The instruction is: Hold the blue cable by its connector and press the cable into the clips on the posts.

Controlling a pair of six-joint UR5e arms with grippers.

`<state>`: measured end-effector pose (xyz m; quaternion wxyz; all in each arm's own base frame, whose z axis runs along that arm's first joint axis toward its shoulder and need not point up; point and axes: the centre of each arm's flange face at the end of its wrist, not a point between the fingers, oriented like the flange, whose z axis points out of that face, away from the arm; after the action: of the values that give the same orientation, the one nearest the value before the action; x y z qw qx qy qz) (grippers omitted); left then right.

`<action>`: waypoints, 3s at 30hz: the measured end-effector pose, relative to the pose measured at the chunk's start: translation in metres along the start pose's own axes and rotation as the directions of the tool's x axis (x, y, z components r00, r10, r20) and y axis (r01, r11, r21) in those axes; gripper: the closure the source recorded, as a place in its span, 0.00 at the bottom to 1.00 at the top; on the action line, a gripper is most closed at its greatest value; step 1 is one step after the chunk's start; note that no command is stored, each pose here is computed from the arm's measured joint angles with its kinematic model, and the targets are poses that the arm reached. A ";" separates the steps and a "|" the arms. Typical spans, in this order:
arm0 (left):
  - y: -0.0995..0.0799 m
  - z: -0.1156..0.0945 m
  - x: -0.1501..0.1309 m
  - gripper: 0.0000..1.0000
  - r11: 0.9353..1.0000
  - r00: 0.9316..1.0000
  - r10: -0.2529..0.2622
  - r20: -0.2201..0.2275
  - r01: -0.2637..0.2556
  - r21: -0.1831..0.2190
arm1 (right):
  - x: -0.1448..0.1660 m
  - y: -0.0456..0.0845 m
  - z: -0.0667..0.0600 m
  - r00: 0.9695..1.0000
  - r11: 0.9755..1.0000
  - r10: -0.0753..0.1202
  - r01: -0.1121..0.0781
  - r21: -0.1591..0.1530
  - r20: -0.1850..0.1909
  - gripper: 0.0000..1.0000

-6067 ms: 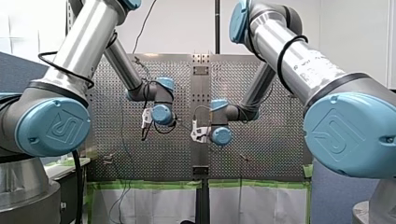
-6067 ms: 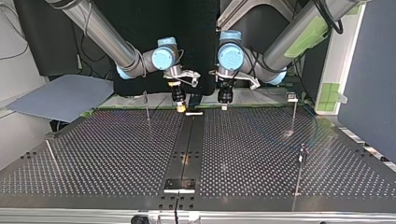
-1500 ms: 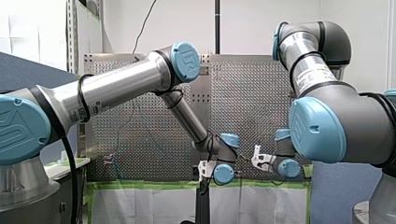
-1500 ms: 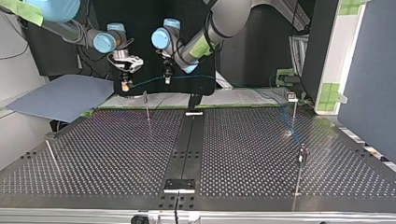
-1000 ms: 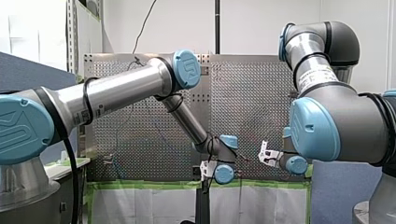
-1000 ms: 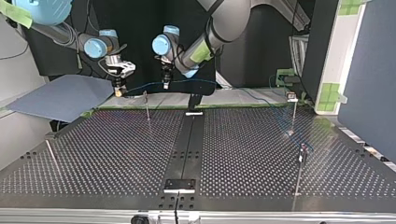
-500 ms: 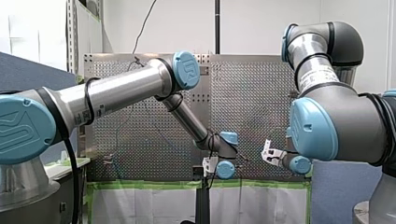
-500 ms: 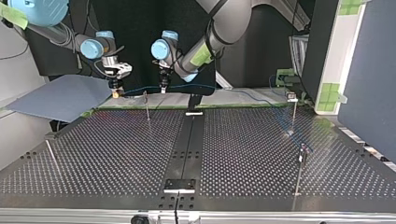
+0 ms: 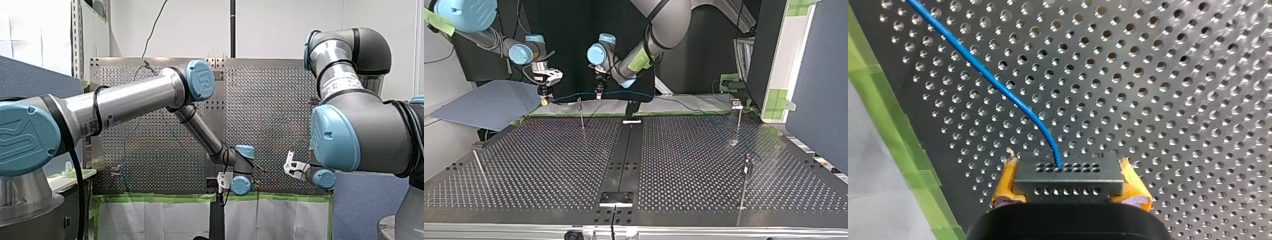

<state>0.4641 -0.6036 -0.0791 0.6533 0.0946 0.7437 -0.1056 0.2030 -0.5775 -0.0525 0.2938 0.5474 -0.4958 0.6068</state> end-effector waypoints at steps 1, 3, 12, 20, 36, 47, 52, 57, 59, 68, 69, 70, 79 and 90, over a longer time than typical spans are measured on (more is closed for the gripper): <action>-0.001 0.001 0.002 1.00 1.000 1.000 -0.003 0.001 0.003 0.002 | -0.001 0.001 0.000 1.000 1.000 -0.001 0.001 -0.001 0.000 1.00; -0.002 0.005 0.002 1.00 1.000 1.000 -0.008 0.004 0.008 0.005 | -0.001 0.002 0.002 1.000 1.000 -0.002 0.002 -0.002 -0.002 1.00; -0.004 0.014 -0.006 1.00 1.000 1.000 -0.017 0.011 0.017 0.007 | 0.004 0.011 0.006 1.000 1.000 -0.002 0.002 -0.013 -0.017 1.00; -0.005 0.019 -0.011 1.00 1.000 1.000 -0.020 0.017 0.019 0.006 | 0.010 0.018 0.013 0.999 1.000 -0.002 0.001 -0.015 -0.032 1.00; -0.005 0.028 -0.021 1.00 1.000 0.999 -0.028 0.035 0.028 0.005 | 0.017 0.020 0.021 0.999 1.000 -0.008 0.007 -0.005 -0.049 1.00; -0.005 0.038 -0.032 1.00 0.999 0.999 -0.034 0.042 0.033 0.009 | 0.021 0.022 0.027 0.998 1.000 -0.011 0.011 -0.004 -0.059 1.00; -0.005 0.042 -0.038 1.00 0.999 0.999 -0.034 0.041 0.033 0.008 | 0.025 0.023 0.031 0.998 1.000 -0.012 0.012 0.003 -0.062 1.00; -0.007 0.047 -0.046 1.00 0.999 0.998 -0.036 0.046 0.036 0.010 | 0.029 0.022 0.037 0.998 1.000 -0.014 0.015 0.014 -0.064 1.00; -0.008 0.050 -0.050 1.00 0.999 0.998 -0.037 0.048 0.037 0.010 | 0.032 0.022 0.040 0.998 1.000 -0.015 0.017 0.017 -0.067 1.00; -0.008 0.064 -0.072 1.00 0.999 0.998 -0.033 0.053 0.033 0.000 | 0.040 0.018 0.052 0.997 0.999 -0.018 0.021 0.038 -0.070 1.00; -0.008 0.065 -0.074 1.00 0.999 0.998 -0.033 0.054 0.033 -0.002 | 0.041 0.018 0.053 0.997 0.999 -0.018 0.021 0.040 -0.072 1.00; -0.007 0.067 -0.075 1.00 0.999 0.998 -0.033 0.055 0.033 -0.003 | 0.042 0.018 0.054 0.997 0.999 -0.017 0.020 0.041 -0.072 1.00; 0.017 0.084 -0.084 1.00 0.999 0.999 -0.029 0.041 0.030 -0.035 | 0.047 0.014 0.067 0.996 0.998 -0.016 0.020 0.052 -0.082 1.00; 0.029 0.082 -0.046 1.00 0.999 0.998 0.025 -0.053 -0.027 -0.040 | 0.030 0.012 0.083 0.999 0.998 -0.023 0.024 0.051 -0.024 1.00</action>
<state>0.5564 -0.5995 -0.0448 0.6365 0.0936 0.7615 -0.0792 0.2164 -0.6642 -0.0348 0.2926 0.5535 -0.4703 0.6219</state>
